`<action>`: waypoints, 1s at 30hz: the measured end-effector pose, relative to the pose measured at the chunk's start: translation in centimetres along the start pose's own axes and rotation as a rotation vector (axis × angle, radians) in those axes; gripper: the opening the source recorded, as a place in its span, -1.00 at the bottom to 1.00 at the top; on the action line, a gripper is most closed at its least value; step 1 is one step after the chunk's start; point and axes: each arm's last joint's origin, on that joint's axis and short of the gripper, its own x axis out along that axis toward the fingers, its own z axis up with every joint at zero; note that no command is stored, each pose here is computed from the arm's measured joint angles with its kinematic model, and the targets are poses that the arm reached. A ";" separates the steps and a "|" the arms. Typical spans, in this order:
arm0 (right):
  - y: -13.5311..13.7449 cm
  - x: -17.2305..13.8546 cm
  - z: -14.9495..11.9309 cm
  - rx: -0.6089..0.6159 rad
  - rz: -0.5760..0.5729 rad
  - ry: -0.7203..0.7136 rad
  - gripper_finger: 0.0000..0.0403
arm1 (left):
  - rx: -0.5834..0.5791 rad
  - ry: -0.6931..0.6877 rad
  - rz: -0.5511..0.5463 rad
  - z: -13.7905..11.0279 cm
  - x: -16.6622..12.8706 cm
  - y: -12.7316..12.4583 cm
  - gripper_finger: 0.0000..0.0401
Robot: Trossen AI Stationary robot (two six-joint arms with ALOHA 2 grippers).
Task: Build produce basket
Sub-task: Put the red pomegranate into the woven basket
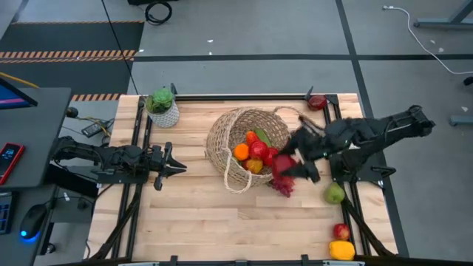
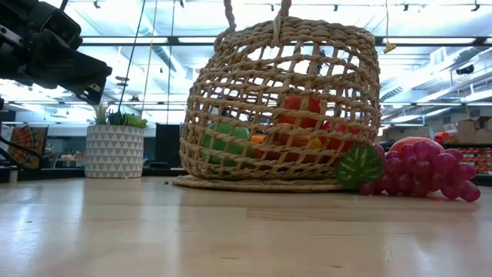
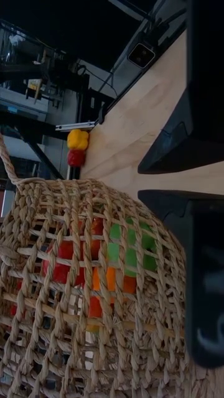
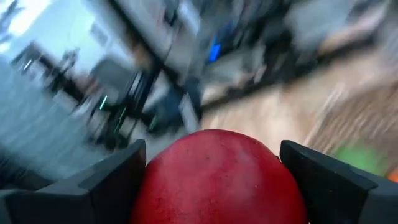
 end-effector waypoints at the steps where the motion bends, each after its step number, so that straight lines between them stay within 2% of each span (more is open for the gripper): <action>1: -0.1 0.0 0.5 -0.027 -0.023 -0.055 0.81 | 0.000 0.000 0.000 0.0 0.0 0.0 -0.72; 5: -0.9 0.1 1.8 -0.139 -0.152 -0.205 0.81 | 0.000 0.000 0.000 0.0 0.0 0.0 -0.71; 9: -1.9 1.1 2.5 -0.201 -0.275 -0.278 0.81 | 0.000 0.000 0.000 0.0 0.0 0.0 -0.69; 13: -2.4 2.3 3.3 -0.181 -0.270 -0.363 0.81 | 0.000 -0.001 0.000 0.0 0.0 0.0 -0.69; 23: -2.9 3.0 5.6 0.070 -0.153 -0.615 0.81 | 0.000 0.000 0.000 0.0 0.0 0.0 -0.70; 30: -3.3 2.0 7.3 0.302 -0.008 -0.795 0.81 | 0.000 0.000 0.000 0.0 0.0 0.0 -0.70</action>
